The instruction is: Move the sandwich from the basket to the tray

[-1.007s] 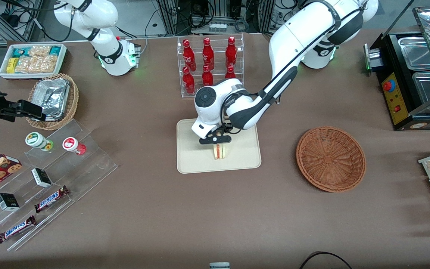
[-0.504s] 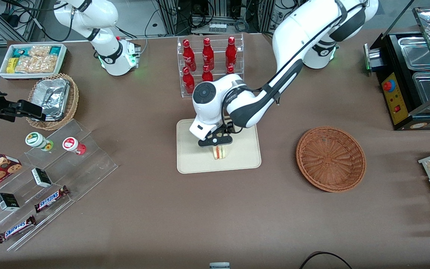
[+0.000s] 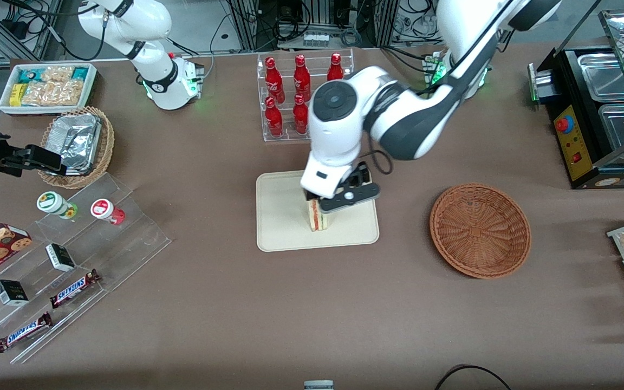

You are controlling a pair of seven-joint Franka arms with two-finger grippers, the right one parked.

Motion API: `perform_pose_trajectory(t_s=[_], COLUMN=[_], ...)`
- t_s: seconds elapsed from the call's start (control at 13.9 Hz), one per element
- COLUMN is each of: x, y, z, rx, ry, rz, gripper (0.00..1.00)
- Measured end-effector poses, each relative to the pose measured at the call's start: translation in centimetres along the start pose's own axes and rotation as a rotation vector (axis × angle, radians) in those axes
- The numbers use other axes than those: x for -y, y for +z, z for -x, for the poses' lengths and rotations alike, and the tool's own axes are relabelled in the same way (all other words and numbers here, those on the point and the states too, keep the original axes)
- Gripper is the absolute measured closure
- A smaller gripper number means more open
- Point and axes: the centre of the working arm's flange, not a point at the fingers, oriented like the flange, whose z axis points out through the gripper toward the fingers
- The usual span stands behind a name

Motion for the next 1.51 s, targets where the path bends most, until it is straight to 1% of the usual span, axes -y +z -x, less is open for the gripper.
perform_pose_trajectory(t_s=[0.07,0.22,0.36,0.5,0.72,0.86,1.15,1.44,1.51], x=[1.3,4.1,7.9,12.1,18.3,20.9,23.5,27.7,29.1], y=[-1.3,-3.7,-6.3,-8.9,-11.6,-12.6,-14.1,-15.7,-16.1], z=[-0.8,-2.8,-5.0,-7.2,-9.8,-10.6,-10.1,-10.6,-11.0], rx=[0.004,0.046,0.089,0.120,0.154,0.151,0.134,0.152,0.157], ry=[-0.010,0.001,0.030,0.058,0.114,0.124,0.153,0.204,0.220], rz=[-0.010,-0.001,-0.002,0.003,-0.015,-0.021,-0.033,-0.040,-0.030], gripper=[0.00,0.00,0.00,0.00,0.00,0.00,0.00,0.00,0.00])
